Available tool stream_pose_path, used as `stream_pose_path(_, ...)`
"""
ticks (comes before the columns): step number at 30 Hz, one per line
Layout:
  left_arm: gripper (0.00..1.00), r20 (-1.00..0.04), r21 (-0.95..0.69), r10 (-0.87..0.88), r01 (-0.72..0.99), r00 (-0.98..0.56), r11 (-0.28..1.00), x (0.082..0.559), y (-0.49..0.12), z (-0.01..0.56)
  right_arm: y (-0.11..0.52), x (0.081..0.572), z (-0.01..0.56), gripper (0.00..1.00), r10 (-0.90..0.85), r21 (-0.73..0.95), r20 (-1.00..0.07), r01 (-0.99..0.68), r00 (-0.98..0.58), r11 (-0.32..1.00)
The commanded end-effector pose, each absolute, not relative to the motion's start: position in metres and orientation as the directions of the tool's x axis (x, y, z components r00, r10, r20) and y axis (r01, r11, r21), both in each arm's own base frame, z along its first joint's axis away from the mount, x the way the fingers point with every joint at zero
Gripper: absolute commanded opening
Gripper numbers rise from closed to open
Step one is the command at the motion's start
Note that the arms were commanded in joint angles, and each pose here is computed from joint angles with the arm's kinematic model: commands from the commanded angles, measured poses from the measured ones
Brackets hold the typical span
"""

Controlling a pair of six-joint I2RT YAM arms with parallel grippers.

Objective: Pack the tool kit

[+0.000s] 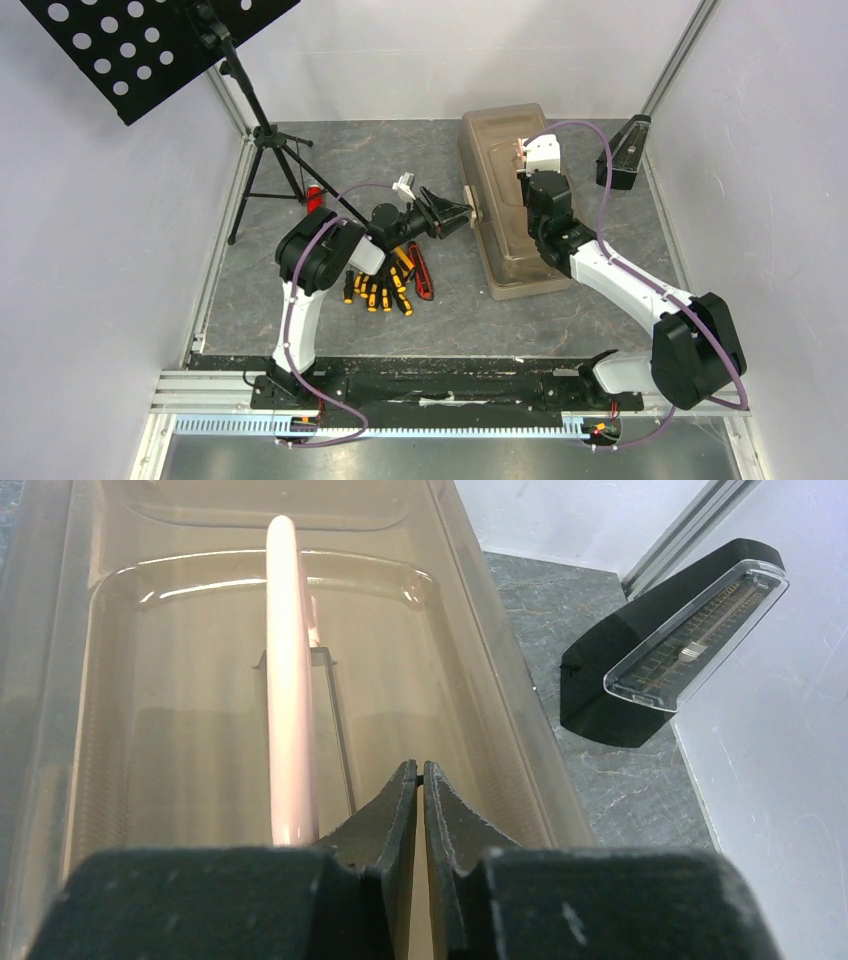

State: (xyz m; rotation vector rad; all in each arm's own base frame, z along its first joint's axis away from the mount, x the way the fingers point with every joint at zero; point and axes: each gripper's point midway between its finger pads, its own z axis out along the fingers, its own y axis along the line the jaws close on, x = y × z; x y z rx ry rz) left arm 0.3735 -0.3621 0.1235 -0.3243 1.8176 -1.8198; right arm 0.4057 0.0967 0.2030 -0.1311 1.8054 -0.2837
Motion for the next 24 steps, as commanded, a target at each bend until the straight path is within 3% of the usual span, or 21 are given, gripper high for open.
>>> stream_pose_path(1, 0.72, -0.290, -0.946, -0.517, 0.321, -0.805, 0.031, 0.383, -0.367, 0.138, 0.093, 0.292, 0.018, 0.11, -0.476, -0.314, -0.480, -0.363, -0.737, 0.877)
stream_pose_path(13, 0.73, -0.268, -0.953, -0.511, 0.303, -0.817, 0.015, 0.393, -0.375, 0.125, 0.097, 0.289, 0.012, 0.11, -0.472, -0.273, -0.471, -0.386, -0.745, 0.881)
stream_pose_path(24, 0.79, -0.267, -0.943, -0.525, 0.330, -0.808, -0.029, 0.384, -0.366, 0.148, 0.071, 0.292, -0.004, 0.12, -0.280, -0.043, -0.457, -0.293, -0.844, 0.955)
